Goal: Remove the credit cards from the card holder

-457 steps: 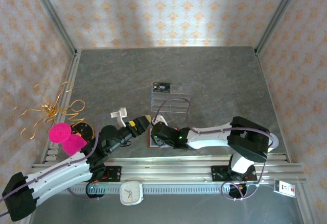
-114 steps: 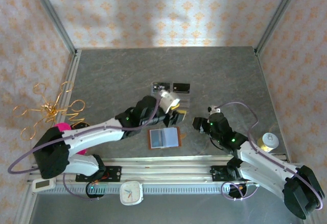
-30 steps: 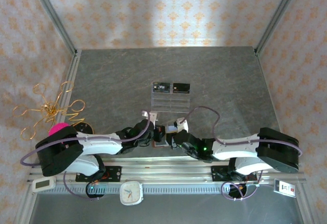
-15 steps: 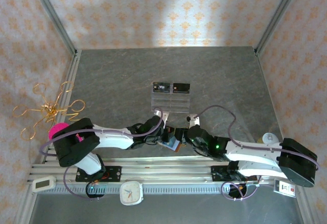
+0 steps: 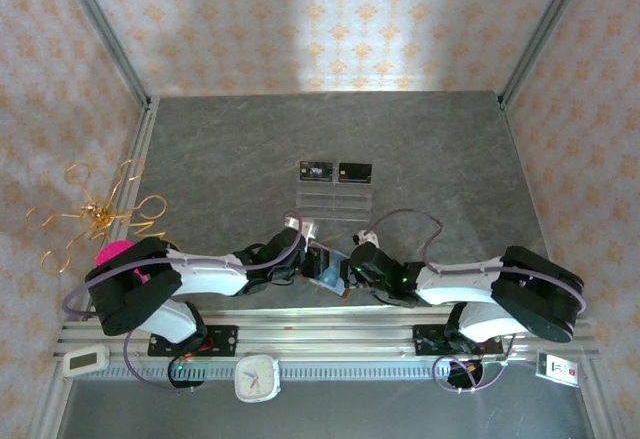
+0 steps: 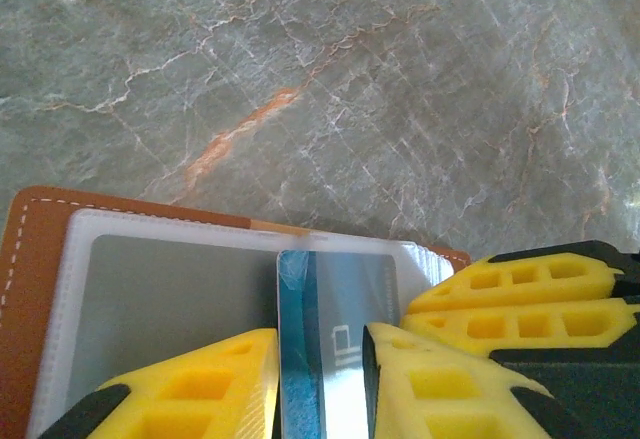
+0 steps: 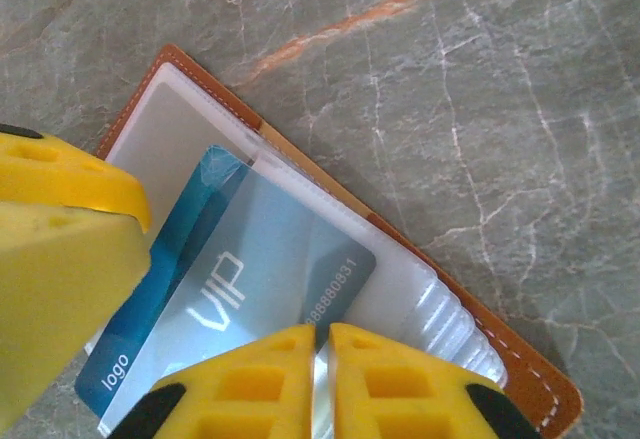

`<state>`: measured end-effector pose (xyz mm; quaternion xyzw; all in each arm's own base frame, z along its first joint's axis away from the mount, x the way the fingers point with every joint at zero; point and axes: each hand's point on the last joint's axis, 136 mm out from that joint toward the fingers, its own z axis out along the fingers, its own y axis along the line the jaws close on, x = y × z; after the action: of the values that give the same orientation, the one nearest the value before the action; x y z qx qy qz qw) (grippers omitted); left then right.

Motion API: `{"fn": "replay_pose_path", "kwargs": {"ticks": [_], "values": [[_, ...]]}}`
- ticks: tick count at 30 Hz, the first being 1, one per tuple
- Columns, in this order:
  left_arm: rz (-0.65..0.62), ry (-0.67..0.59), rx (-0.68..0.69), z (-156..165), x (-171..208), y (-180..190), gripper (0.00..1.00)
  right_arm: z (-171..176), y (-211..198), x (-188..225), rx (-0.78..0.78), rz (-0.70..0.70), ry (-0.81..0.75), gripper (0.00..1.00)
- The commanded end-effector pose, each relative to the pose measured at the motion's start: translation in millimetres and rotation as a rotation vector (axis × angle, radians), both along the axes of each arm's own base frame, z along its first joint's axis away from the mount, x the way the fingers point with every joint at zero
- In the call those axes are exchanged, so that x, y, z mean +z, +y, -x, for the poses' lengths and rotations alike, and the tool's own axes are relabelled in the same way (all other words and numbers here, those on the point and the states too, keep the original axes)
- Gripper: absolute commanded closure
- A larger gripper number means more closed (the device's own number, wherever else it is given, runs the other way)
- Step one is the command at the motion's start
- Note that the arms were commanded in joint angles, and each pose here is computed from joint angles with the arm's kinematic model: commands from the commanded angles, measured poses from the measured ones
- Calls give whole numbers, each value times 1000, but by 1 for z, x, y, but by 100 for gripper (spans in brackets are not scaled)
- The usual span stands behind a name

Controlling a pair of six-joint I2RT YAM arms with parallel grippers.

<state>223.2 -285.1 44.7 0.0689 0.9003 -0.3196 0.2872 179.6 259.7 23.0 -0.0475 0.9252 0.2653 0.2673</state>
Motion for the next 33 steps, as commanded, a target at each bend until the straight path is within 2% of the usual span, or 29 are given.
{"fn": "replay_pose_path", "kwargs": {"ticks": [1,5,11,18,22,26,29,33], "values": [[1,3,10,-3,-3,4,69,2,-13,-17,17,90,1,91],[-11,0,29,-7,-4,9,65,2,-16,-20,29,111,2,93],[-41,23,36,-6,-14,12,65,3,-17,-24,26,103,12,94],[-14,77,2,4,-23,6,66,3,-14,-23,33,96,11,95],[8,93,-6,8,-22,6,82,1,-13,-21,29,96,6,95],[40,103,-9,9,-19,4,87,0,-12,-19,27,91,3,96],[40,113,-5,8,-20,5,100,0,-14,-20,23,96,3,96],[32,83,30,5,-15,15,100,0,-19,-21,10,113,3,96]]}}
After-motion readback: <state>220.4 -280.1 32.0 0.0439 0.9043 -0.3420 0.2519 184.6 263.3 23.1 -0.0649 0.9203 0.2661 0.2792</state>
